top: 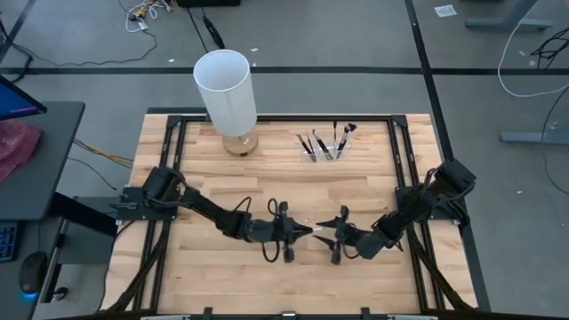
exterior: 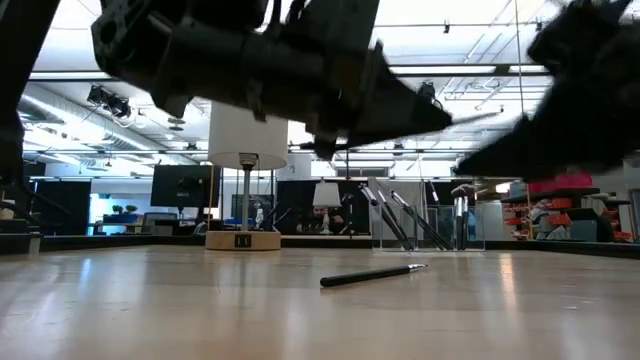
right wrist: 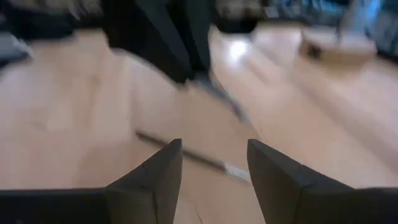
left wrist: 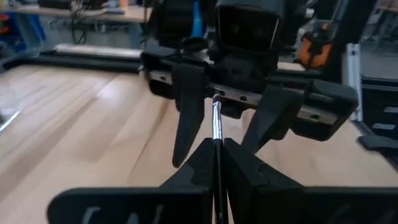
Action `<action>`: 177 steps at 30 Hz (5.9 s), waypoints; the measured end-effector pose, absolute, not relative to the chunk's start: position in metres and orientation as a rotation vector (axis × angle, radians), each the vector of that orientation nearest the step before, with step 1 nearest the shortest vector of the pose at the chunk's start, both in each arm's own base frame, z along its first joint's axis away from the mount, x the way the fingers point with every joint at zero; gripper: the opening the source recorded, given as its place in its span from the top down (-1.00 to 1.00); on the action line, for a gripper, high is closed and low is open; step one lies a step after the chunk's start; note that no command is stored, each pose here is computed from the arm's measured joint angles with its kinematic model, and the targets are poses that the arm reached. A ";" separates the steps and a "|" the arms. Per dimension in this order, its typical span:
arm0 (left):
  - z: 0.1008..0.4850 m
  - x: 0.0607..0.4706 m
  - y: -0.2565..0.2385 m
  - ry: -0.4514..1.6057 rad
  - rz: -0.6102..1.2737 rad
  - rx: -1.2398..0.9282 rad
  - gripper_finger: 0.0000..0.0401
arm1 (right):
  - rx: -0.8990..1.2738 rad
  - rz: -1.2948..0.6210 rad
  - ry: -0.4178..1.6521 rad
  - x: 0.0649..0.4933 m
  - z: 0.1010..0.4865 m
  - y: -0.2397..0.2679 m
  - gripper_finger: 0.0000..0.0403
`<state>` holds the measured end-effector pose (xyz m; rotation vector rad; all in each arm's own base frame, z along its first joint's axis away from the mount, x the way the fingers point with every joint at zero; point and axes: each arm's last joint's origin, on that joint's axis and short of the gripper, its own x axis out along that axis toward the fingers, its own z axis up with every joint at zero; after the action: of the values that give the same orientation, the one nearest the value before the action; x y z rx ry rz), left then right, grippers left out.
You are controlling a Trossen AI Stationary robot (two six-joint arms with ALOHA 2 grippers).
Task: Sort items
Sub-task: Put the eyeshadow brush into the transparent organizer
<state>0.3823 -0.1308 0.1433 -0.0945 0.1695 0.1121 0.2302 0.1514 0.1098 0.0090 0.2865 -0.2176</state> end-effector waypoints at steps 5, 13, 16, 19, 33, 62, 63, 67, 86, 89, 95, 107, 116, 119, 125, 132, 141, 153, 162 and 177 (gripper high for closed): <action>0.152 0.385 -0.144 0.144 0.079 -0.059 0.88 | -0.075 -0.166 0.162 0.226 0.127 0.166 0.11; 0.155 0.385 -0.147 0.136 0.067 -0.053 0.88 | -0.108 -0.144 0.105 0.218 0.134 0.177 0.36; 0.155 0.385 -0.147 0.135 0.068 -0.055 0.88 | -0.110 -0.144 0.106 0.219 0.134 0.177 0.51; 0.155 0.385 -0.147 0.135 0.065 -0.055 0.88 | -0.110 -0.145 0.107 0.218 0.134 0.177 0.69; 0.154 0.385 -0.146 0.169 0.082 0.007 0.62 | -0.116 -0.153 0.140 0.215 0.141 0.174 0.96; 0.163 0.364 -0.133 0.405 0.298 0.039 0.20 | 0.063 -0.563 1.097 0.235 0.293 -0.079 0.97; 0.163 0.364 -0.133 0.406 0.298 0.040 0.20 | 0.078 -0.539 1.118 0.236 0.289 -0.084 0.97; 0.163 0.365 -0.132 0.404 0.301 0.039 0.20 | 0.088 -0.492 1.188 0.242 0.275 -0.100 0.97; 0.163 0.368 -0.123 0.402 0.327 0.018 0.20 | 0.015 -0.426 1.251 0.264 0.239 -0.136 0.72; 0.163 0.368 -0.123 0.401 0.329 0.010 0.20 | 0.006 -0.432 1.217 0.267 0.240 -0.138 0.62; 0.163 0.368 -0.123 0.401 0.329 0.008 0.20 | 0.000 -0.479 1.089 0.275 0.246 -0.145 0.39; 0.163 0.367 -0.125 0.402 0.325 0.009 0.20 | -0.044 -0.667 0.936 0.282 0.262 -0.143 0.23; 0.163 0.363 -0.136 0.401 0.296 0.010 0.20 | -0.089 -0.435 0.939 0.277 0.262 -0.052 0.37; 0.163 0.360 -0.144 0.401 0.275 0.013 0.20 | -0.077 -0.356 0.899 0.264 0.251 -0.012 0.43; 0.151 0.357 -0.155 0.420 0.254 0.024 0.20 | -0.029 -0.195 0.748 0.228 0.207 0.066 0.53; 0.113 0.359 -0.160 0.488 0.277 -0.015 0.20 | 0.007 0.092 0.471 0.192 0.151 0.139 0.61; 0.075 0.368 -0.142 0.505 0.387 -0.114 0.20 | 0.024 0.014 0.359 0.191 0.123 0.156 0.65; 0.063 0.366 -0.129 0.643 0.413 -0.106 0.59 | 0.015 0.012 0.355 0.193 0.122 0.156 0.65; 0.061 0.367 -0.116 0.692 0.315 -0.095 0.93 | 0.012 0.011 0.355 0.193 0.122 0.156 0.65; 0.057 0.347 -0.095 0.549 0.183 -0.170 0.95 | -0.001 0.020 0.379 0.192 0.120 0.155 0.65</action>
<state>0.3471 -0.0949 0.0573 -0.1699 0.5487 0.1827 0.1923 0.1554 0.1197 -0.0006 0.3790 0.0201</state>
